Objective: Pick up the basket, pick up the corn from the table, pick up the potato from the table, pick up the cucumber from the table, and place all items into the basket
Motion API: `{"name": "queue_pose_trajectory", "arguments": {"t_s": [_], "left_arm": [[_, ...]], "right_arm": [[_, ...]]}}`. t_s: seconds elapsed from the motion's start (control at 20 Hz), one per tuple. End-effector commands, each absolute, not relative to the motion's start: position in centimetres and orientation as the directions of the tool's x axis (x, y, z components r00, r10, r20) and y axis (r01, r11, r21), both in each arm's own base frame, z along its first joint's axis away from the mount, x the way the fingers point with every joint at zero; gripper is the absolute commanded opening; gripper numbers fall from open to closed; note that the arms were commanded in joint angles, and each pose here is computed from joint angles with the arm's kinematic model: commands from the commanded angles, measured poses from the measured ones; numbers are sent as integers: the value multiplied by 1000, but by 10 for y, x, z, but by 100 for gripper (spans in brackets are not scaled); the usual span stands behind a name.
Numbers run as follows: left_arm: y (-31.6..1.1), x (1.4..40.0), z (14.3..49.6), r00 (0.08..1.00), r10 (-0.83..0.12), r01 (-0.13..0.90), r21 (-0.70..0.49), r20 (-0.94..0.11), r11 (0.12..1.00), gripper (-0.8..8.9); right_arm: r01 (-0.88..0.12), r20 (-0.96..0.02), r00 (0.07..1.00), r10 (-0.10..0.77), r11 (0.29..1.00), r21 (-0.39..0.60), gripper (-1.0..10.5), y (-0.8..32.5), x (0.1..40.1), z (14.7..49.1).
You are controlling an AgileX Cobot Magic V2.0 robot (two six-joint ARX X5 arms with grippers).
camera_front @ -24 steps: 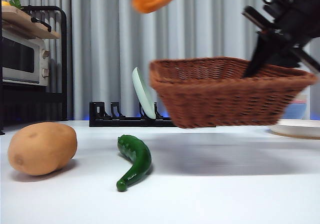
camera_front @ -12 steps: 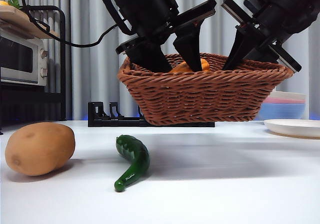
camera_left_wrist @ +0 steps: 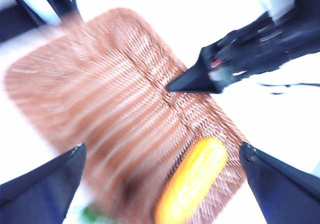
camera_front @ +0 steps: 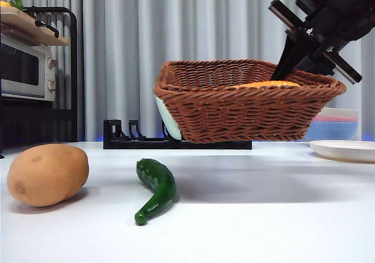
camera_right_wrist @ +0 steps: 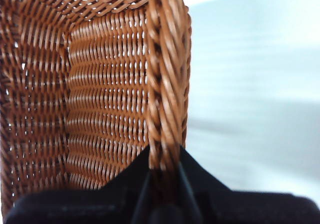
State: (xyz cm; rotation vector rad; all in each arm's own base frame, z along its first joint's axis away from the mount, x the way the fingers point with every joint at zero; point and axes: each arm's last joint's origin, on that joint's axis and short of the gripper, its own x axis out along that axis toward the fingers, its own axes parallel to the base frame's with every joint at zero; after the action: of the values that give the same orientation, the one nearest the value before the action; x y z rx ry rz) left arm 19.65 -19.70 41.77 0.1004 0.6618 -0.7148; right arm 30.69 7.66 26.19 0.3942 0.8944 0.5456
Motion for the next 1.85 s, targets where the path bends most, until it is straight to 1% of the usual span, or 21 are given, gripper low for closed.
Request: {"name": "queue_pose_trajectory", "arguments": {"t_s": [0.05,0.1,0.15,0.25,0.35,0.5,0.55,0.7,0.75,0.85,0.95,1.05,1.2,1.25,1.3,1.35,1.45,1.6,1.7,1.8,1.85], "left_arm": [[-174,174,417,514,-515,634,-101,-685,767,625],[-161,161,418,487,-483,627,-94,-728,773,625],[-150,151,418,483,-440,602,-78,-757,794,625],[-133,137,410,514,-350,533,-28,-783,845,624],[-122,128,387,522,-267,453,-2,-810,892,623],[-117,124,336,499,-198,375,4,-844,927,623],[-119,127,317,492,-191,359,-2,-849,933,623],[-133,142,271,499,-214,350,-30,-840,936,623],[-136,149,259,490,-193,338,-18,-850,941,623],[-140,167,241,471,-144,303,6,-870,953,623],[-143,187,227,454,-134,288,3,-881,958,623],[-142,204,212,406,-145,265,-36,-902,964,623],[-136,220,189,342,-85,239,-1,-936,971,622],[-135,222,185,326,-89,247,-6,-941,969,602],[-135,224,184,323,-99,253,-15,-941,967,521],[-137,225,185,326,-122,270,-31,-937,962,378],[-140,225,185,321,-174,320,-66,-931,945,-19],[-140,223,187,314,-174,333,-64,-933,941,-8],[-135,215,197,301,-180,336,-72,-936,939,-8],[-130,198,218,293,-252,365,-136,-922,921,-8],[-127,188,233,311,-318,391,-184,-896,902,-8]], "right_arm": [[-287,-602,519,607,787,546,-12,73,309,263],[-284,-602,521,605,788,546,-12,71,309,263],[-280,-601,525,603,789,546,-12,70,309,263],[-276,-599,533,598,792,545,-12,67,310,264],[-276,-598,535,596,793,543,-12,66,310,264],[-275,-597,538,595,794,542,-12,65,311,264],[-275,-597,539,594,794,542,-12,65,311,264],[-274,-597,539,594,794,542,-12,65,311,264],[-274,-597,538,594,794,543,-12,65,311,264],[-274,-598,538,594,794,543,-12,65,311,264],[-274,-598,538,595,794,543,-12,65,311,264],[-274,-598,537,595,793,544,-12,65,311,264],[-272,-601,535,594,794,544,-12,65,310,264],[-272,-601,535,594,794,544,-12,65,310,263],[-271,-601,535,594,794,544,-12,65,310,263],[-271,-601,535,594,794,544,-12,65,310,263],[-271,-601,535,593,795,543,-12,65,310,263],[-270,-603,537,590,797,540,-12,65,310,263],[-270,-604,538,588,799,537,-12,64,310,263],[-274,-604,539,587,800,534,-12,64,311,263],[-274,-604,538,588,800,534,-12,65,310,263]]}}
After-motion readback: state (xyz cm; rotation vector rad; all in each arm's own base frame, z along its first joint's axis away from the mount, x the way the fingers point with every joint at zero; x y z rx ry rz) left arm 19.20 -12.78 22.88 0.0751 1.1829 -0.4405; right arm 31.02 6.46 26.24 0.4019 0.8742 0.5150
